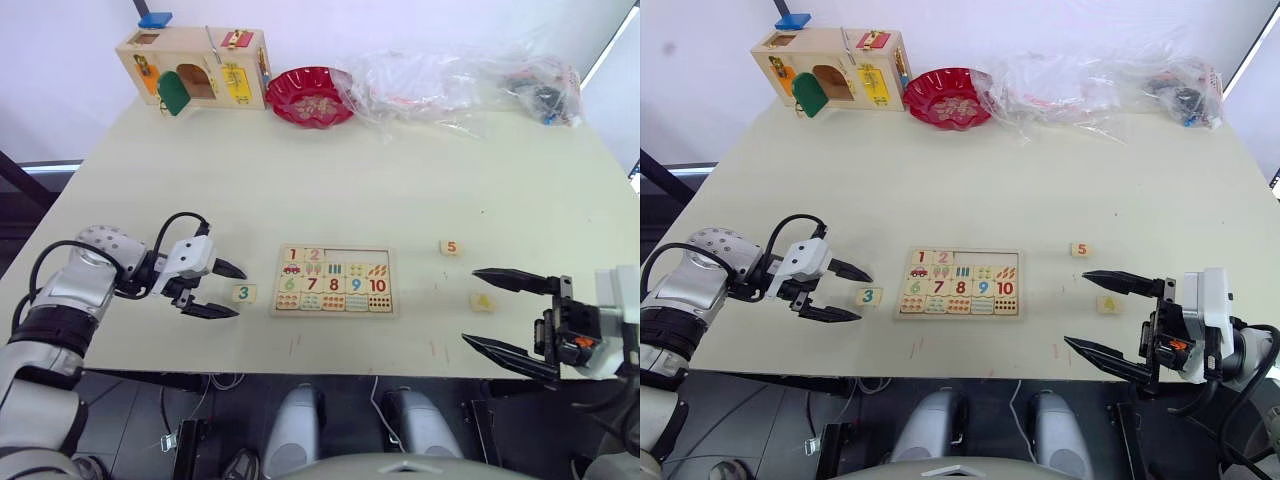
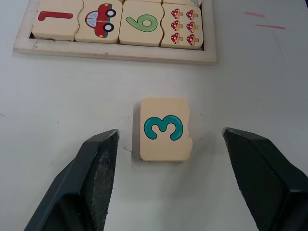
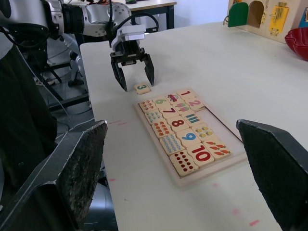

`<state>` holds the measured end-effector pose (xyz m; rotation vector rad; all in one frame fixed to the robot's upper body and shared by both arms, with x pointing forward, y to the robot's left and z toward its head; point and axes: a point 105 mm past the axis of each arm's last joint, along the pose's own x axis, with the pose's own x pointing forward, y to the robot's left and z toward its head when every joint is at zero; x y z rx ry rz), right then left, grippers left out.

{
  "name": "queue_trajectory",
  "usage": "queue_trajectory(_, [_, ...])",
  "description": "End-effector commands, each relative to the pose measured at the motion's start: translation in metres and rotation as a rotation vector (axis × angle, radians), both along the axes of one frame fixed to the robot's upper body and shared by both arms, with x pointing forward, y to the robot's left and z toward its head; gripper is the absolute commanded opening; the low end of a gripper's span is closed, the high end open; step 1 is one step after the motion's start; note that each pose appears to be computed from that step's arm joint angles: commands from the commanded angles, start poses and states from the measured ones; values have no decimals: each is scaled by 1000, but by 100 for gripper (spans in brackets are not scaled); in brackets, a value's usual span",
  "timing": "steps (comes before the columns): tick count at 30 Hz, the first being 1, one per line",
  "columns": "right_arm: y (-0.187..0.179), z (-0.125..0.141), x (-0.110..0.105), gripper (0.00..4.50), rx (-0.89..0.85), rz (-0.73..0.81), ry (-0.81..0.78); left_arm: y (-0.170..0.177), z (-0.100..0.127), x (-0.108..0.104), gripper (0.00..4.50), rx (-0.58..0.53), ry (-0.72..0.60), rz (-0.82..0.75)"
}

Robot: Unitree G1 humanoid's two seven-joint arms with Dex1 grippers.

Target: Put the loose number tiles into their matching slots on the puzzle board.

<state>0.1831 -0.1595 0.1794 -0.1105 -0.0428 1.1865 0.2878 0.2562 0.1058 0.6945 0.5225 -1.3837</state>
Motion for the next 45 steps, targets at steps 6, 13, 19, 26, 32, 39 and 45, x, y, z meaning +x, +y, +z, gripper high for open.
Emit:
queue_trajectory(6, [3,4,-3,450,5,23,-26,1,2,-3,243,-2,-29,0])
queue_trajectory(13, [4,4,-3,450,4,25,-27,0,1,-4,197,-3,-34,1])
queue_trajectory(19, [5,4,-4,450,5,17,-31,1,11,-2,102,-7,-63,3])
queue_trajectory(26, [-6,8,-6,450,-1,-56,-48,-8,56,3,102,49,-133,-8])
queue_trajectory(32, [-10,10,-7,450,-3,-98,-71,-41,91,12,102,64,-114,-22])
queue_trajectory(39, [-9,16,-3,450,-4,-118,-104,-82,110,21,102,161,-60,-49])
queue_trajectory(45, [-8,22,-5,450,-28,-148,-115,-110,107,36,102,279,-57,-69])
